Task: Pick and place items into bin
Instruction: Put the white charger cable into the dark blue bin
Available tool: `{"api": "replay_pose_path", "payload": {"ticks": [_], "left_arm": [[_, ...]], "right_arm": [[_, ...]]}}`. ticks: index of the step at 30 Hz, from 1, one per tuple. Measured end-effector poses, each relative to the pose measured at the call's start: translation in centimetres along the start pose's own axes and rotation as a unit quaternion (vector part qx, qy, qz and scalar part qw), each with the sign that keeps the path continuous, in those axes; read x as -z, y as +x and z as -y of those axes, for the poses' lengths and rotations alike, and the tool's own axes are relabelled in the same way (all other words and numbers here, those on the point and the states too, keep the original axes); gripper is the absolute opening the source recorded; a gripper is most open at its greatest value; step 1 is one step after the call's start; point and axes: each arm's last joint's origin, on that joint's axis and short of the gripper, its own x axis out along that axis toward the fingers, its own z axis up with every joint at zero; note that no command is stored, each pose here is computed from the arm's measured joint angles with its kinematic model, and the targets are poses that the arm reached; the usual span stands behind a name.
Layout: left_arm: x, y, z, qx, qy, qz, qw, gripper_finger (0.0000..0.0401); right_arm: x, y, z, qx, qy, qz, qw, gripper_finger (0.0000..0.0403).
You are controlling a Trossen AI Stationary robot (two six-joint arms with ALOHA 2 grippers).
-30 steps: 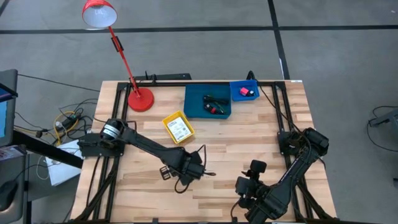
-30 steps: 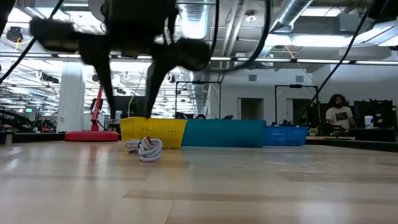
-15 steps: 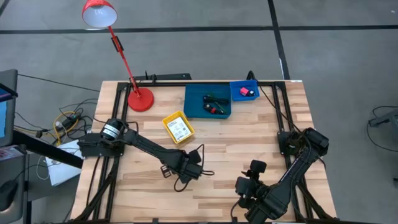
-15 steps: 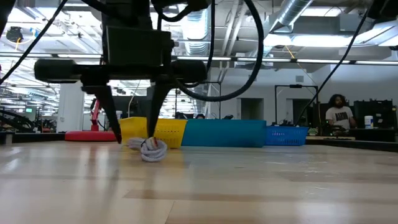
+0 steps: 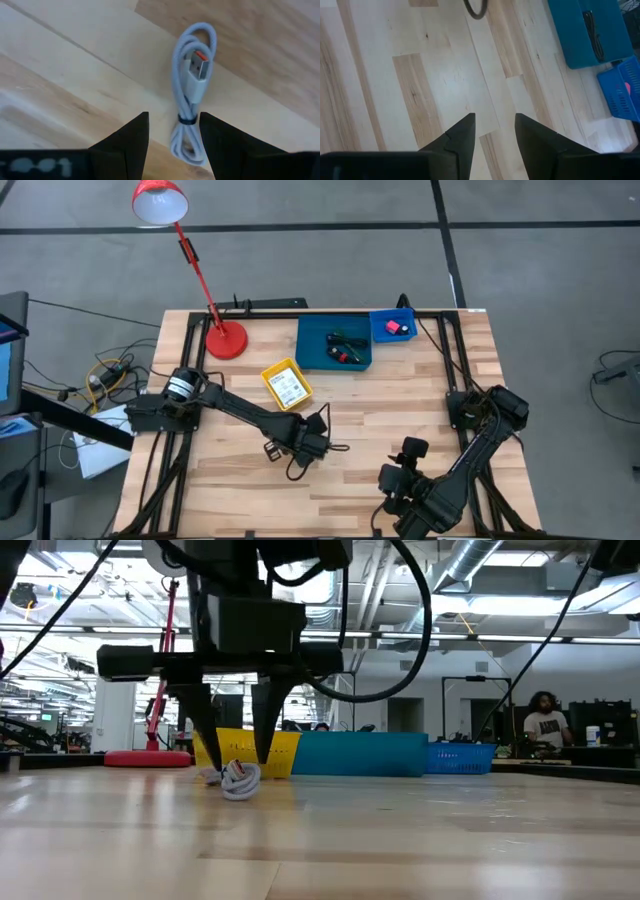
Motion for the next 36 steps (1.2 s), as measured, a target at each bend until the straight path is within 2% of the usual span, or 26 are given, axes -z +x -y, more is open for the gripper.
{"api": "replay_pose_path", "payload": {"ticks": [8, 15, 18, 22, 26, 29, 31, 36], "left_arm": [[1.0, 1.7, 0.7, 0.047, -0.003, 0.012, 0.999, 0.0166], [1.2, 2.4, 1.1, 0.038, -0.027, 0.018, 0.999, 0.0164], [1.0, 2.2, 0.9, 0.036, -0.041, 0.021, 0.998, 0.0147], [0.5, 2.0, 1.3, 0.033, -0.028, 0.020, 0.999, 0.0094], [-0.1, 1.9, 1.7, 0.005, -0.004, 0.008, 1.000, 0.0024], [-0.3, 1.9, 1.8, -0.024, 0.001, -0.011, 1.000, 0.0022], [-0.6, 1.8, 1.8, -0.065, 0.011, -0.037, 0.997, 0.0025], [-1.1, 0.2, 1.0, -0.171, 0.056, -0.119, 0.976, 0.0022]], "right_arm": [[0.0, 0.0, 0.0, 0.000, 0.000, 0.000, 1.000, 0.0134], [0.0, 0.0, 0.0, 0.000, 0.000, 0.000, 1.000, 0.0134], [0.0, 0.0, 0.0, 0.001, 0.000, 0.001, 1.000, 0.0134], [-0.1, 0.1, 0.0, 0.001, 0.000, 0.001, 1.000, 0.0133], [-0.1, 0.0, 0.0, 0.001, 0.001, 0.001, 1.000, 0.0134], [-0.1, 0.0, 0.0, 0.001, 0.001, 0.001, 1.000, 0.0134], [-0.1, 0.1, 0.0, 0.001, 0.001, 0.001, 1.000, 0.0133], [-0.1, 0.1, 0.0, 0.001, 0.001, 0.001, 1.000, 0.0134]]}}
